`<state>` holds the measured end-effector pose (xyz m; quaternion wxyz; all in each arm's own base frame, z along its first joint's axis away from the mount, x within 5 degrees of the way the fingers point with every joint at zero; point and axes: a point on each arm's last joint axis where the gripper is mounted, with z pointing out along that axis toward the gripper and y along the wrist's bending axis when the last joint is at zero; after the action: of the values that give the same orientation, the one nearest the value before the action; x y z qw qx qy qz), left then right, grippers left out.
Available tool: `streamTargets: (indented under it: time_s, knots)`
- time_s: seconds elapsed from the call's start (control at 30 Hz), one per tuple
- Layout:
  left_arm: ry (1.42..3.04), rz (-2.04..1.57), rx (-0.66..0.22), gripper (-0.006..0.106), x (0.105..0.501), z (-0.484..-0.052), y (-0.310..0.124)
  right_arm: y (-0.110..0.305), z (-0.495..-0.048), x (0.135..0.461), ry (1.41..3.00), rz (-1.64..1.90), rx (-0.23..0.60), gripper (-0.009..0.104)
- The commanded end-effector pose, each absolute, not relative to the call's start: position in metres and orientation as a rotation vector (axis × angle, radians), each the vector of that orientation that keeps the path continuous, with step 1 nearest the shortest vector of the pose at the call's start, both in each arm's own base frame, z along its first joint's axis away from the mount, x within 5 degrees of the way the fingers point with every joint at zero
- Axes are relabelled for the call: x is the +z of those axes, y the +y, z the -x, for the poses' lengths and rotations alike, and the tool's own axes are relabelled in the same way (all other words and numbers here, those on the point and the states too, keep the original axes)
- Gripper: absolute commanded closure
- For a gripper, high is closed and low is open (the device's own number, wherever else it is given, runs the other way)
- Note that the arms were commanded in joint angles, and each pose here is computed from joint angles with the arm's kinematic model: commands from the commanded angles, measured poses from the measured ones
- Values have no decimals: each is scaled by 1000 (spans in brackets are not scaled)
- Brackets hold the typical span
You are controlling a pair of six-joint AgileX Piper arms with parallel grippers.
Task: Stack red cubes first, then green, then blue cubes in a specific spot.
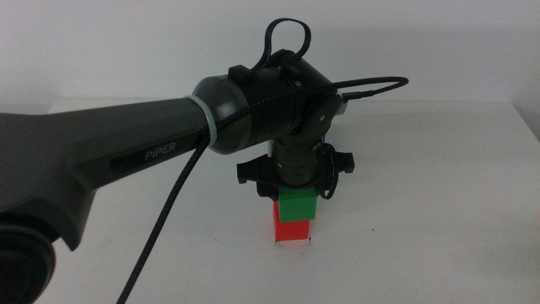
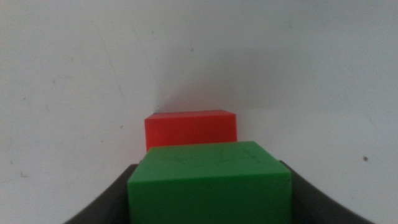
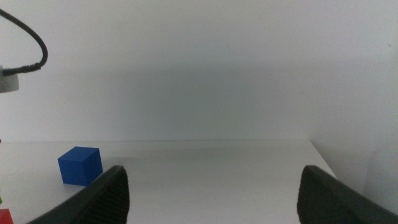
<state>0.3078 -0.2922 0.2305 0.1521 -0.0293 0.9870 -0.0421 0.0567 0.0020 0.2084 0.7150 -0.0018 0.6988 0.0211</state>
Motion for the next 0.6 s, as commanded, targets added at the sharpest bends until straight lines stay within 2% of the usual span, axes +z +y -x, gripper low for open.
streamTargets:
  time_s: [0.0, 0.27, 0.57]
  knots:
    - [2827, 114, -118, 89, 231, -311, -291, 2, -56, 208, 1537, 5, 35, 2]
    - [2830, 103, -76, 89, 218, -315, -292, 2, -56, 208, 1537, 5, 35, 2]
    - [2830, 80, -66, 89, 209, -318, -295, 2, -56, 208, 1537, 5, 35, 2]
